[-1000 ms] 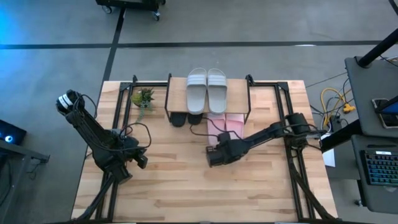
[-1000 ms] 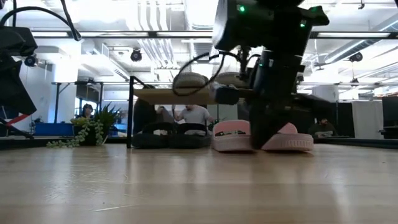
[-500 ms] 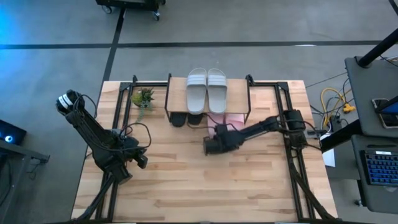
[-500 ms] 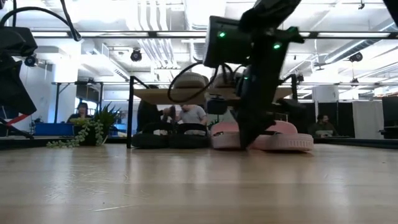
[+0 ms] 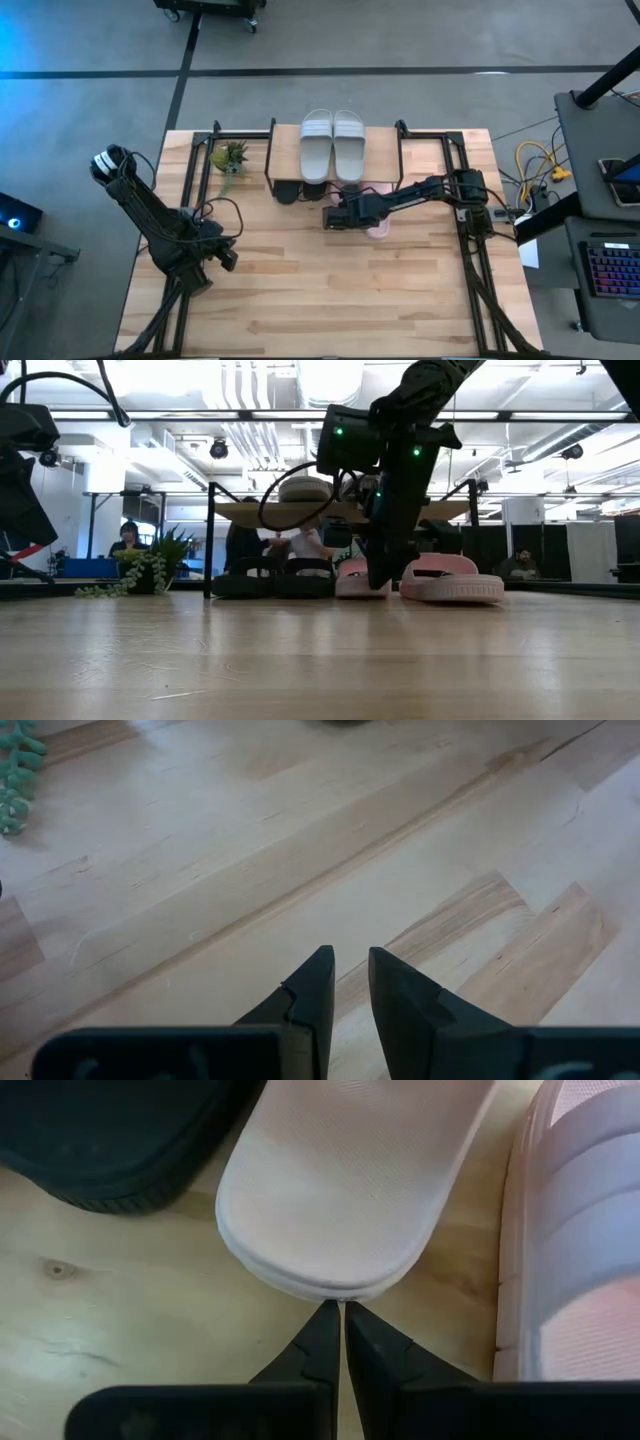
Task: Pick and place slides into the shelf
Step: Adjust the slides under the shelf
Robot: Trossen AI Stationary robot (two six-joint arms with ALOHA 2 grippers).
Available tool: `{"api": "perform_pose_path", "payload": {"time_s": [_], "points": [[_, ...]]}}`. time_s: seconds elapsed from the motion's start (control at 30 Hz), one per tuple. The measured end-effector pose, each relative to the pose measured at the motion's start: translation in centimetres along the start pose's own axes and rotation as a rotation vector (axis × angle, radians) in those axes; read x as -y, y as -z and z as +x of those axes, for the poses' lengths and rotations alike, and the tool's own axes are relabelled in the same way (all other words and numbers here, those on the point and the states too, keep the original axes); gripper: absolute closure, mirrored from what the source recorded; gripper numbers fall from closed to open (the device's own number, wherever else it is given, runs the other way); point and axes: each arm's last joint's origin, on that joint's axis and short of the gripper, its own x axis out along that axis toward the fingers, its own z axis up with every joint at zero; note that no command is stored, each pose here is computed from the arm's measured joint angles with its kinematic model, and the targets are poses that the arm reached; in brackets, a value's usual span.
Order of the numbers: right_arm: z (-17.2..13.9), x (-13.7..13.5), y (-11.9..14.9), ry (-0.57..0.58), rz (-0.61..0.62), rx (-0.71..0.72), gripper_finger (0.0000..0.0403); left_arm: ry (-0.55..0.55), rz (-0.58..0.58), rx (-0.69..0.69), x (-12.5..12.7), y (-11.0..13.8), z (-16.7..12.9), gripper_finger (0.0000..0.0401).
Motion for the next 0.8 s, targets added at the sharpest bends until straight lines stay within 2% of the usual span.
{"api": "perform_pose_path", "payload": {"time_s": [0.2, 0.43, 0.67, 0.8], "points": [[-0.6, -0.3, 0.7, -0.025, -0.013, -0.015, 0.039, 0.001, -0.001, 0.0, 0.0, 0.0, 0.0, 0.035], [-4.5, -1.0, 4.5, -0.115, -0.086, -0.044, 0.039, -0.005, -0.01, 0.003, 0.0, -0.1, 0.1, 0.035], [-8.5, 1.5, 9.9, 0.035, -0.013, -0.133, 0.039, -0.019, -0.027, 0.009, 0.1, -0.4, 0.3, 0.035], [-9.8, 2.7, 11.7, 0.098, 0.006, -0.145, 0.039, -0.023, -0.032, 0.01, 0.1, -0.4, 0.4, 0.035]]}}
